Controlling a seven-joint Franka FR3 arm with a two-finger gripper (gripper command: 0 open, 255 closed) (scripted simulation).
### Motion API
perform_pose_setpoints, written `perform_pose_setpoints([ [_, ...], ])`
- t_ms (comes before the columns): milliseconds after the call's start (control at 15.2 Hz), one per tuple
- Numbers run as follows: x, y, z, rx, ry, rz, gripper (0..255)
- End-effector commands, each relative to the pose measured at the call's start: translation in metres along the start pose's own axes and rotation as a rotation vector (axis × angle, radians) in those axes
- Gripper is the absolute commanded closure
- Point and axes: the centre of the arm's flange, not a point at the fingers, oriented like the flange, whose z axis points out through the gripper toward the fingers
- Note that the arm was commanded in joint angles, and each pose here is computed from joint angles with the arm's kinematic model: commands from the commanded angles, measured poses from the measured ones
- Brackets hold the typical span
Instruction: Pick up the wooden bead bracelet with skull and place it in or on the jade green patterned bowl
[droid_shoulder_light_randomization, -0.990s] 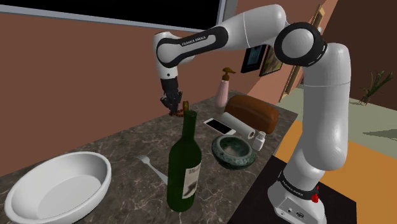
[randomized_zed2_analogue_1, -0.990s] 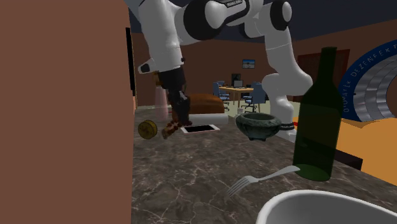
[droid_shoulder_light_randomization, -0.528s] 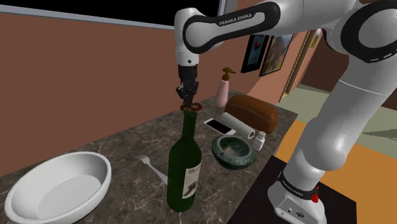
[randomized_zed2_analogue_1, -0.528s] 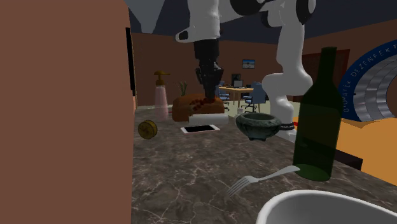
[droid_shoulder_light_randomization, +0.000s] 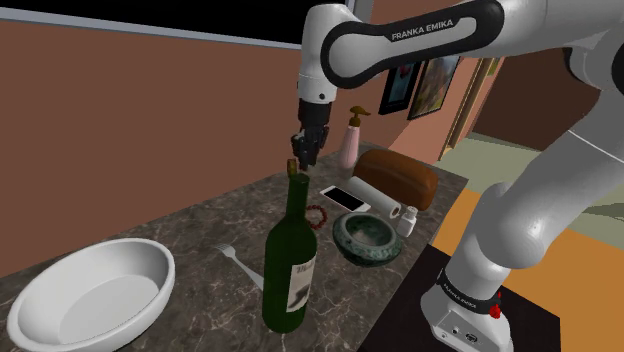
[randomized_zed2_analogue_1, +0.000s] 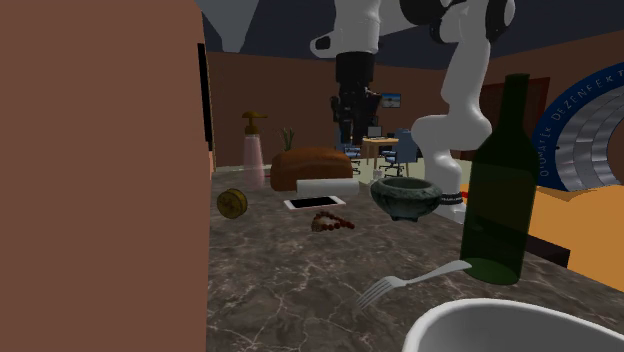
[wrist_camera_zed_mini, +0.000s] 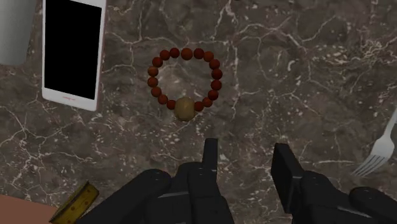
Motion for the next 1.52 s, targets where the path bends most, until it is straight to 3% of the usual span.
perform_pose_setpoints([
  [0,0.003,0.008,0.010,0.036,0.034,0.111,0],
  [66,0.005,0.017,0.020,0.072,0.069,0.221,0],
  [132,0.005,0.017,0.021,0.075,0.072,0.231,0],
  [594,0.008,0.015,0.061,0.075,0.072,0.231,0],
  [1122,0.008,0.015,0.061,0.075,0.072,0.231,0],
  [1188,0.008,0.015,0.061,0.075,0.072,0.231,255],
  [1452,0.008,0.015,0.061,0.075,0.072,0.231,255],
])
